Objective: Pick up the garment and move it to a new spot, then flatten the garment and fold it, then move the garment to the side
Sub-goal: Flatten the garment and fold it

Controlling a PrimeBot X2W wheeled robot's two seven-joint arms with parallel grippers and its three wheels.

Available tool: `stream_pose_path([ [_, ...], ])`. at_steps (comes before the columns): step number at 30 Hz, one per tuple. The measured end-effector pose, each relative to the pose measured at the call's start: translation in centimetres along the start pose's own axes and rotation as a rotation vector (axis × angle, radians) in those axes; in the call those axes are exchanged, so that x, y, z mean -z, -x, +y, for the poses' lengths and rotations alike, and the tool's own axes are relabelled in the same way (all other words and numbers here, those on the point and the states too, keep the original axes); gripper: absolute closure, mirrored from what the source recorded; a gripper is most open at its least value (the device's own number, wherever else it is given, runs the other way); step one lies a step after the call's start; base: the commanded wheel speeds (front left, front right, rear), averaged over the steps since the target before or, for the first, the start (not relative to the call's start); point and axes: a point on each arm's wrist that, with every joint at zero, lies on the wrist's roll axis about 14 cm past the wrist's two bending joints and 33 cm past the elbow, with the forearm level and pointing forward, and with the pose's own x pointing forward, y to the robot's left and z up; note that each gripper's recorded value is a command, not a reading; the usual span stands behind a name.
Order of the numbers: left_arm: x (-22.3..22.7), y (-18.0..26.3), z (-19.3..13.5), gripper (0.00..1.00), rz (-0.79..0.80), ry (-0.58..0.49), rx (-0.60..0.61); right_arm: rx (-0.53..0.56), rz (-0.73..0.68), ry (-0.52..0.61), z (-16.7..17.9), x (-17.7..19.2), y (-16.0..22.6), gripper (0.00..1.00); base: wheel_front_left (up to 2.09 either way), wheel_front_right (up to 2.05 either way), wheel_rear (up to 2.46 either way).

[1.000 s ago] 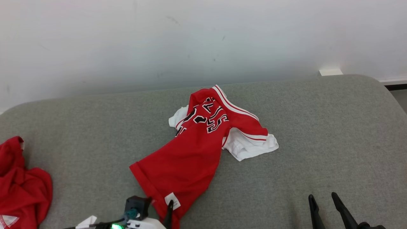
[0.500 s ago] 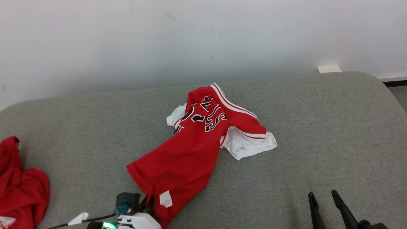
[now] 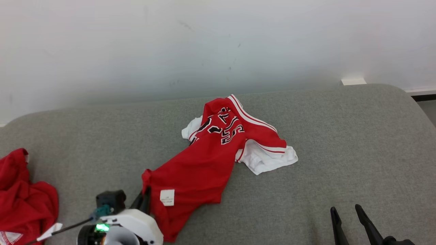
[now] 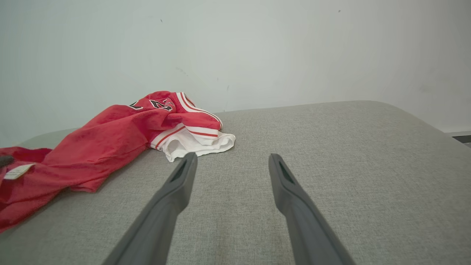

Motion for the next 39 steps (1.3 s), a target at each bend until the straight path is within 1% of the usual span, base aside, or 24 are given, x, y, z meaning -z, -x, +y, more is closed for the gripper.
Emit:
stream_pose_path([
  [1, -0.9, -0.2, 0.0, 1.0, -0.022, 0.013, 0.005, -0.001, -0.001, 0.001, 0.0, 0.0, 0.0, 0.0, 0.0, 0.0, 0.0],
  [4, -4.7, -1.4, 0.3, 1.0, -0.105, -0.027, 0.013, -0.005, -0.001, 0.002, 0.1, 0.0, 0.2, 0.0, 0.0, 0.0, 0.0],
  [10, -12.9, -4.2, -2.3, 1.0, -0.268, -0.078, 0.099, 0.006, -0.019, 0.007, -0.2, -0.6, 0.5, 0.0, 0.0, 0.0, 0.0],
  [13, -17.5, -5.4, -3.7, 1.0, -0.368, -0.178, 0.137, 0.033, -0.026, 0.008, -1.0, -0.9, 0.9, 0.0, 0.0, 0.0, 0.0],
  [15, -20.2, -6.1, -4.4, 1.0, -0.422, -0.22, 0.149, 0.052, -0.037, 0.011, -1.6, -1.3, 1.1, 0.0, 0.0, 0.0, 0.0],
  [19, -23.6, -6.7, -6.7, 1.0, -0.513, -0.263, 0.212, 0.095, -0.04, 0.009, -2.7, -1.3, 1.9, 0.0, 0.0, 0.0, 0.0],
  [22, -25.2, -6.4, -7.9, 1.0, -0.572, -0.264, 0.253, 0.113, -0.041, 0.006, -3.2, -1.3, 2.3, 0.0, 0.0, 0.0, 0.0],
  [25, -25.4, -5.7, -8.0, 1.0, -0.598, -0.253, 0.263, 0.122, -0.035, 0.002, -3.4, -1.0, 2.6, 0.0, 0.0, 0.0, 0.0],
  [26, -25.0, -5.4, -7.9, 1.0, -0.598, -0.233, 0.27, 0.123, -0.033, 0.001, -3.4, -1.0, 2.6, 0.0, 0.0, 0.0, 0.0],
  [31, -21.0, -3.3, -6.7, 1.0, -0.552, -0.164, 0.274, 0.094, -0.029, 0.004, -2.8, -0.9, 2.1, 0.0, 0.0, 0.0, 0.0],
  [35, -16.4, -0.8, -4.7, 1.0, -0.484, -0.096, 0.232, 0.052, -0.023, 0.011, -1.9, -0.8, 1.4, 0.0, 0.0, 0.0, 0.0],
  [36, -16.4, -0.8, -4.7, 1.0, -0.484, -0.096, 0.232, 0.052, -0.023, 0.011, -1.9, -0.8, 1.4, 0.0, 0.0, 0.0, 0.0],
  [37, -13.4, 0.6, -3.1, 1.0, -0.424, -0.058, 0.187, 0.028, -0.024, 0.01, -1.1, -0.8, 0.9, 0.0, 0.0, 0.0, 0.0],
  [39, -10.0, 2.2, -1.9, 1.0, -0.358, -0.015, 0.143, 0.009, -0.02, 0.009, -0.6, -0.7, 0.6, 0.0, 0.0, 0.0, 0.0],
])
